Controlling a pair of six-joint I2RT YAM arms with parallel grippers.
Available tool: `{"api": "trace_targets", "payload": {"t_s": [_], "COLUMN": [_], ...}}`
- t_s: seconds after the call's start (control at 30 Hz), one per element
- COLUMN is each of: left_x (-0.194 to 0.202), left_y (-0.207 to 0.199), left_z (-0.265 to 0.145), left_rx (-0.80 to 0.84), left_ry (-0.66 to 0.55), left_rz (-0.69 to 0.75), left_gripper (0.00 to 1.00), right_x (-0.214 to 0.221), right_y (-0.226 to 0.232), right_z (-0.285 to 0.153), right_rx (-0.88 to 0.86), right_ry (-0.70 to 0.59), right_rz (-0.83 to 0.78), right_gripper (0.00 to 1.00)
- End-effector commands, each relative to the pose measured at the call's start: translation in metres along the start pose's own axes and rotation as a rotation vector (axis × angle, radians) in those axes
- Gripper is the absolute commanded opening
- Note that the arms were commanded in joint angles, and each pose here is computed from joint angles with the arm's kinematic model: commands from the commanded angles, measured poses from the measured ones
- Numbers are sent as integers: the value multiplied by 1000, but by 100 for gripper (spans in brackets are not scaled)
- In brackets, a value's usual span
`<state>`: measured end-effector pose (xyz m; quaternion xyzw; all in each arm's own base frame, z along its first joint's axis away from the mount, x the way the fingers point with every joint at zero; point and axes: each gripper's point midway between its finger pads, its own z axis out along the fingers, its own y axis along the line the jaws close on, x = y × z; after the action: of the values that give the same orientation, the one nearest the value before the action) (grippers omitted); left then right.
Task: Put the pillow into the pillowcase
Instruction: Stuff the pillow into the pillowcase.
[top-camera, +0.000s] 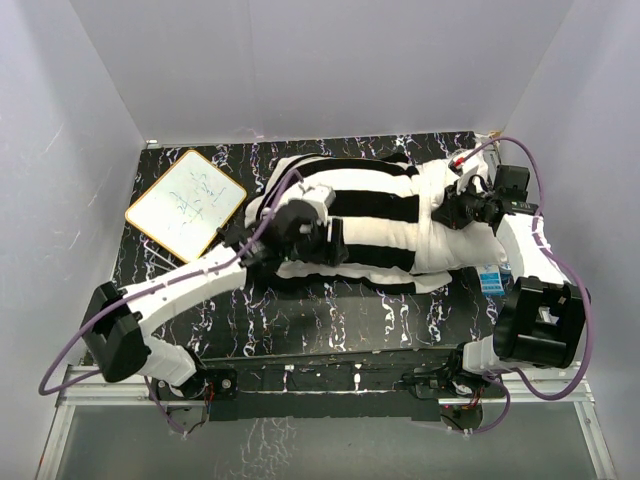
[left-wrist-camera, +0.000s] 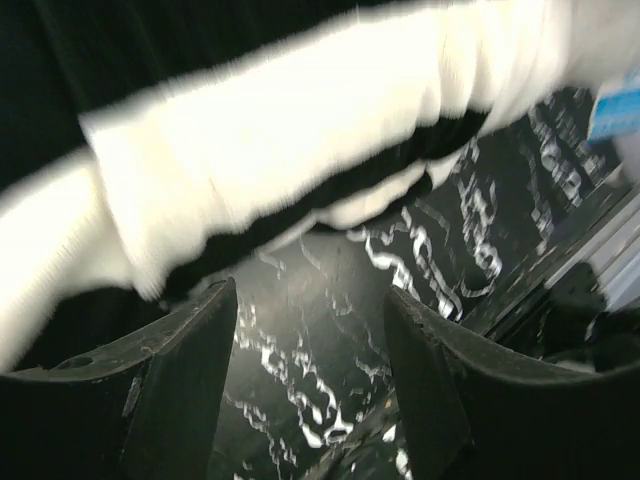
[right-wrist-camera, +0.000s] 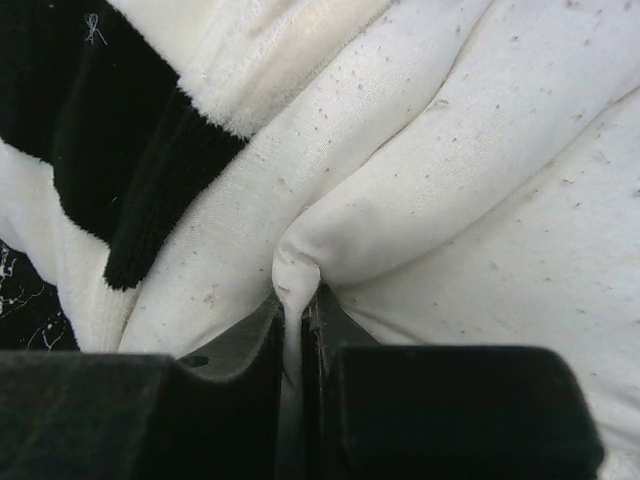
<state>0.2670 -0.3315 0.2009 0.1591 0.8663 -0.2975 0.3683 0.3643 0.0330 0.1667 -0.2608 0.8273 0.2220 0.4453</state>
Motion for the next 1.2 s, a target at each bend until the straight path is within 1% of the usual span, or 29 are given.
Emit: {"api": "trace_targets", "payload": {"t_s": [0.0,0.1,0.13,0.2,0.4,0.53,0.57,0.67,0.77,0.8,0.9,0.97,1.1,1.17], "left_x": [63,57,53,54,53,49,49,48,43,41,31,24,6,-10], "left_y": [32,54,57,60,76,78,79,84,84,80,53,27,-39,-71], "left_z": [-10,-14,-14,-8,32,48,50,54,55,56,57,57,57,57], "left_rx": [-227,-316,-313,-305,-393,-424,-432,-465,-452,-427,-296,-177,100,233], "left_ry": [39,-147,-205,-280,-366,-398,-401,-414,-432,-437,-425,-406,-346,-326], "left_rz": [61,-7,-37,-70,-91,-125,-125,-125,-104,-98,-79,-73,-102,-133], "left_gripper": [59,59,58,58,59,53,50,33,5,0,0,0,0,0], "right_x": [20,21,22,22,24,27,27,30,32,34,37,37,29,16], "right_y": [19,20,20,20,21,23,24,26,27,28,31,38,82,110], "right_z": [9,8,8,8,9,8,8,8,8,8,8,9,13,15], "right_rx": [-92,-96,-91,-83,-86,-84,-85,-90,-96,-98,-110,-153,-366,-476], "right_ry": [47,46,45,43,38,40,40,43,45,47,51,43,15,-8], "right_rz": [95,102,101,97,110,111,109,112,113,114,112,120,159,155], "right_gripper": [8,8,8,8,8,8,8,8,8,8,8,8,8,8]}}
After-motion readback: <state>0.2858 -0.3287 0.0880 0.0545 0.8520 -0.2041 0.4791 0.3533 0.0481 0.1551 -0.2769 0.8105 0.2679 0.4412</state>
